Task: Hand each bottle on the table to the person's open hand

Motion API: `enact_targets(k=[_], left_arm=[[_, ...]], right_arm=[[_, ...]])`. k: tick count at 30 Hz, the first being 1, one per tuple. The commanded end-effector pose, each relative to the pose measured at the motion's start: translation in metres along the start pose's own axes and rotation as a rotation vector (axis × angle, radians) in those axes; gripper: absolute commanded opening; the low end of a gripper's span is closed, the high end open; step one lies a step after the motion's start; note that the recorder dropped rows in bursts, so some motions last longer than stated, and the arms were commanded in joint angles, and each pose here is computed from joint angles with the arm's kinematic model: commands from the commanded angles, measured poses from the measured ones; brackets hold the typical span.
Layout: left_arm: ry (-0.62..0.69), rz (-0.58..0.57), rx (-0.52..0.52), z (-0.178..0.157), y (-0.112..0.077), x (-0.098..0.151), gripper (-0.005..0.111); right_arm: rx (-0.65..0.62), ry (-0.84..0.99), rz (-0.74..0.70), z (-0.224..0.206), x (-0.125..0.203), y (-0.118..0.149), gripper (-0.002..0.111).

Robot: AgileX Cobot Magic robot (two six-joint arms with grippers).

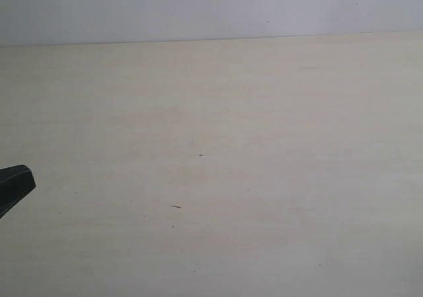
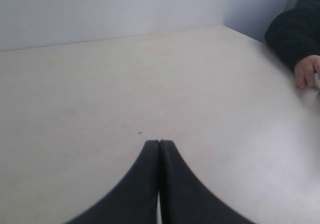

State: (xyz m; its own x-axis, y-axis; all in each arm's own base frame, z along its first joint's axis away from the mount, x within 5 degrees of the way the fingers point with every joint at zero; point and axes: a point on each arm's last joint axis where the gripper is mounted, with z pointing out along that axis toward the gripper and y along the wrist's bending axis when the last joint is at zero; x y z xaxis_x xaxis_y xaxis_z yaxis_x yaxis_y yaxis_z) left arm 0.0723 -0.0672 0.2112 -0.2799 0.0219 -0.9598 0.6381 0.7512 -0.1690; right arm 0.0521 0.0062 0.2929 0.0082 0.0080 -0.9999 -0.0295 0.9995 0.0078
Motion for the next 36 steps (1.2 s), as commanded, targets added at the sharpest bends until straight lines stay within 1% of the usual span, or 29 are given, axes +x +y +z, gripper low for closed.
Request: enact_targets(k=[1, 11, 20, 28, 31, 36], left_arm=[[-0.004, -0.009, -0.004, 0.000, 0.001, 0.000, 0.000], [-0.004, -0.009, -0.004, 0.000, 0.001, 0.000, 0.000], [-0.004, -0.009, -0.004, 0.000, 0.001, 0.000, 0.000], [-0.004, -0.009, -0.004, 0.000, 0.001, 0.000, 0.000], [-0.004, -0.009, -0.004, 0.000, 0.001, 0.000, 0.000], [-0.004, -0.009, -0.004, 0.000, 0.001, 0.000, 0.000]], right_arm=[[0.037, -0.038, -0.015, 0.000, 0.012, -0.003, 0.000], [0.045, -0.080, -0.024, -0.009, 0.033, -0.003, 0.000], [0.048, -0.004, -0.028, -0.003, 0.058, -0.004, 0.000], [0.044, 0.116, -0.007, 0.003, 0.097, -0.005, 0.000], [0.044, 0.120, -0.007, 0.003, 0.098, -0.005, 0.000], [0.020, 0.181, -0.007, 0.002, 0.103, -0.003, 0.000]])
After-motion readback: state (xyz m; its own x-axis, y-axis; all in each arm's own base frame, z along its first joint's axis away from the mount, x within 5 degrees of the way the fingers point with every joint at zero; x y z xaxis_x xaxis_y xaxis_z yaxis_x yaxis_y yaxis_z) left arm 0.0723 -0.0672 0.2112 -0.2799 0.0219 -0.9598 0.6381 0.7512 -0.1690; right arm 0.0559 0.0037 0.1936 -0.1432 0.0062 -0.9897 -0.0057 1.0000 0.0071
